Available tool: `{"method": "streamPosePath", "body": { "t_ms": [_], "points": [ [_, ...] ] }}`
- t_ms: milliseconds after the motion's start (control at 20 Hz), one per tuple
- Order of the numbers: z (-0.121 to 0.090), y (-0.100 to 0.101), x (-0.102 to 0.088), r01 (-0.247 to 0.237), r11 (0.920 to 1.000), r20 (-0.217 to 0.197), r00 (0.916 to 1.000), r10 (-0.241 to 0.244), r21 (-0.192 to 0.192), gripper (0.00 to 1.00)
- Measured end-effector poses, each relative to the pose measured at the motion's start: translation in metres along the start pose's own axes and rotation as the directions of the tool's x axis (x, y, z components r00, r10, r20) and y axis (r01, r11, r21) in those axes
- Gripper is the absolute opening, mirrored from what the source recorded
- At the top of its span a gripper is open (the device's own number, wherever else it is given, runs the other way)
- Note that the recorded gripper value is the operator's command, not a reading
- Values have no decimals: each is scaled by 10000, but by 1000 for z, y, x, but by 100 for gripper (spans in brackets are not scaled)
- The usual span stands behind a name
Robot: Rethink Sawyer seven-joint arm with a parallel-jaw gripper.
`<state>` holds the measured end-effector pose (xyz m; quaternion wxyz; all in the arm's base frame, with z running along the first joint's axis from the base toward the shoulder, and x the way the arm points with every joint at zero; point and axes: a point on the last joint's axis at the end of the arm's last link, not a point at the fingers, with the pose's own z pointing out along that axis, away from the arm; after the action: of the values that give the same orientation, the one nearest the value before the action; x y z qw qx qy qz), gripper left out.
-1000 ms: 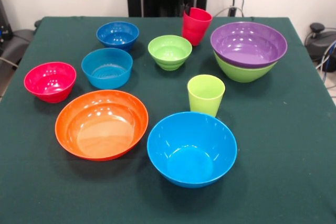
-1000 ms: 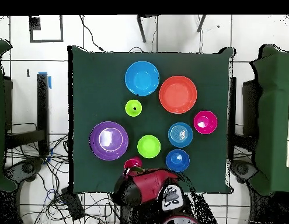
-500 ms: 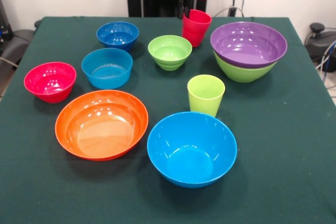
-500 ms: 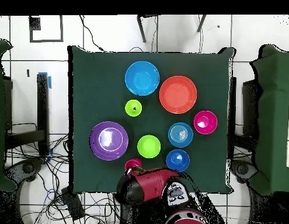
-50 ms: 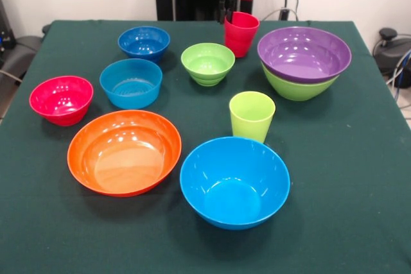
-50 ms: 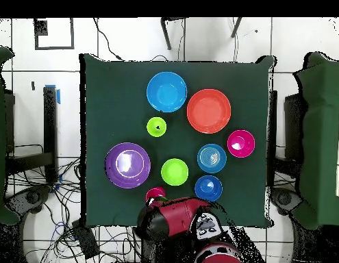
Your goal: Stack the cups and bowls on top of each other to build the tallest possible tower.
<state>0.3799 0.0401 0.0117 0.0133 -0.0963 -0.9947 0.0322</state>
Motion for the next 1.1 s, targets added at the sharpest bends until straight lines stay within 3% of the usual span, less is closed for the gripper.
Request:
{"method": "streamPosePath", "body": {
  "t_ms": [300,500,1100],
  "points": [
    [-7,7,-11,-61,9998,-51,10000,60,-214,0],
    [-24,16,-26,-356,9989,-252,9991,348,-290,0],
    [-116,8,-73,-1674,9857,-855,9820,1686,207,0]
  ]
}}
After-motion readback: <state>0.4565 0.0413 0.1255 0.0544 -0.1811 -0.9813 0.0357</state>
